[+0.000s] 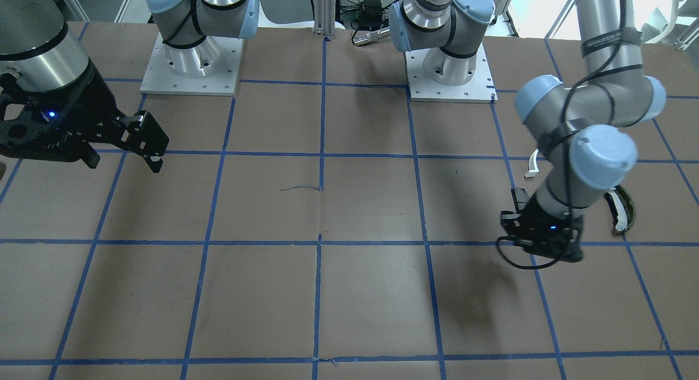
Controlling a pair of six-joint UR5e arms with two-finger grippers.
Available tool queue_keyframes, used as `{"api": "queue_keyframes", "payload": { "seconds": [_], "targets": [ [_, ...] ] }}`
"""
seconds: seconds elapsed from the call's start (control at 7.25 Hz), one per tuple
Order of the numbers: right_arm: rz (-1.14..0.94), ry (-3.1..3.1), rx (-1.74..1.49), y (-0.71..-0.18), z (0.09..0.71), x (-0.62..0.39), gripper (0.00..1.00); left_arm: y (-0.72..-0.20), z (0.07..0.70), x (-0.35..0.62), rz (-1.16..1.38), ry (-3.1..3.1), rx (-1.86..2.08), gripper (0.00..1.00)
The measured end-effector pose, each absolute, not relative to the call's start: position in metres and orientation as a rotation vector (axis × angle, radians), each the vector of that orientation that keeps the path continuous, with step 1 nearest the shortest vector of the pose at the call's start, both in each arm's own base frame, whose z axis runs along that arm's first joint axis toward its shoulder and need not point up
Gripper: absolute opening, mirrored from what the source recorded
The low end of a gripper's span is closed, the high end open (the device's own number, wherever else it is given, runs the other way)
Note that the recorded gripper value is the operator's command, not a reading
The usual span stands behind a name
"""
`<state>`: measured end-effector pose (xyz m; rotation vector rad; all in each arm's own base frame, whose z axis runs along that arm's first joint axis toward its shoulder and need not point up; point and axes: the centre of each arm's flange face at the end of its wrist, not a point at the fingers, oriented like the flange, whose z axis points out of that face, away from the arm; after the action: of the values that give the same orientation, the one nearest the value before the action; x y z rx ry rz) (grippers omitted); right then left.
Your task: Place bearing gear from tray to pile
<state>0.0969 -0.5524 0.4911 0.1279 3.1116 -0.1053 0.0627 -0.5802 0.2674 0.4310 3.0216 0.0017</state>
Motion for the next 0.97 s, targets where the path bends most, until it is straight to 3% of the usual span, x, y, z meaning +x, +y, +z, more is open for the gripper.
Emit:
{"api": "queue_keyframes", "payload": {
  "seconds": [0.41,0.97],
  "targets": [
    [-0.106,3.112,0.130,-0.552,0.491,0.097,1.00,-0.526,0.252,0.234,0.075,3.058,0.424,0.00],
    [-0.104,3.111,0.132,-0.552,0.491,0.097,1.00,-0.469,0.206,0.274,0.195,3.142,0.310,0.00]
  ]
}}
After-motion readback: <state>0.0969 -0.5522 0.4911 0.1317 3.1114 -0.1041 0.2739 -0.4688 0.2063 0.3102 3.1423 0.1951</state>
